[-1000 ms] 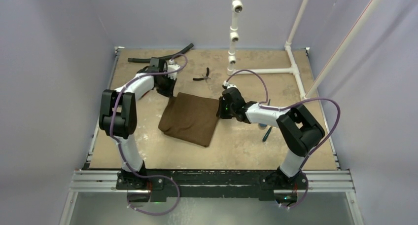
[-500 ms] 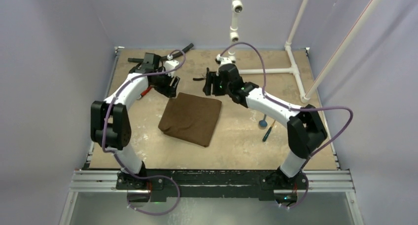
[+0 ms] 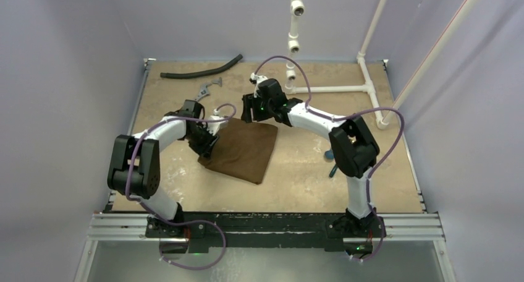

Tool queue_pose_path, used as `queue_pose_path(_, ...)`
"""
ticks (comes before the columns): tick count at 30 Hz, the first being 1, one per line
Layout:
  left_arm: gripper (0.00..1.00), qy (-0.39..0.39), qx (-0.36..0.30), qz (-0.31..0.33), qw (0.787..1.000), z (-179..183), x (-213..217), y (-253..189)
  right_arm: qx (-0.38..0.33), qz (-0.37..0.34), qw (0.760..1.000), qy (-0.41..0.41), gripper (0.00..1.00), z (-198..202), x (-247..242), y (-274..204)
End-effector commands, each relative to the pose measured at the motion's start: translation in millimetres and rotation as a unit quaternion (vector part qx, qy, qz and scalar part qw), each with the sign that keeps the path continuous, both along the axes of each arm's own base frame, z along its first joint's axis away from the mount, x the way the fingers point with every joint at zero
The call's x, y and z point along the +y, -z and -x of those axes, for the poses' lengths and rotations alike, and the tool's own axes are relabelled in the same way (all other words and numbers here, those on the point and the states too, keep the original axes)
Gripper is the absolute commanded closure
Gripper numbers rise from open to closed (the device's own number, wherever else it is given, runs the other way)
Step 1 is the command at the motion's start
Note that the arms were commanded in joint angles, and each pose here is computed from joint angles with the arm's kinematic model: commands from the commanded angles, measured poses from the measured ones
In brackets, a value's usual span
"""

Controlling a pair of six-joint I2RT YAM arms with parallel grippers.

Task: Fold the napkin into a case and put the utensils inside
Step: Rotate the square-folded napkin at the center of the board.

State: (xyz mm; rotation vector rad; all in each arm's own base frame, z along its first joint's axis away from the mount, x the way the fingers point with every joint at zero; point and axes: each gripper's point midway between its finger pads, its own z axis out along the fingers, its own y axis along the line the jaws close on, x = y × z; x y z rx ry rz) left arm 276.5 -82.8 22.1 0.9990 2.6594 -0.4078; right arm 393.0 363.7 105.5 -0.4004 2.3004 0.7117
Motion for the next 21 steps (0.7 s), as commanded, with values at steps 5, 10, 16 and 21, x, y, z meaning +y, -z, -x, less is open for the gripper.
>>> queue_pose_path(5,0.78,0.037,-0.107,-0.071,0.991,-12.7,27.8,-5.2,-0.026,-0.035,0.995,-0.086,0.33,-18.7,72.2,-13.0)
queue_pose_path(10,0.69,0.014,-0.157,-0.033,0.987,-34.2,22.6,-46.5,-0.013,-0.031,0.995,-0.094,0.36,-19.5,95.0,2.4)
queue_pose_path(16,0.53,-0.046,-0.147,0.058,0.986,-53.5,42.2,-112.5,-0.032,-0.001,0.998,-0.047,0.31,-5.0,79.3,-4.5)
queue_pose_path(21,0.53,-0.07,-0.119,0.074,0.988,-54.9,67.4,-114.7,-0.092,0.023,0.995,-0.032,0.25,26.7,75.6,-13.3)
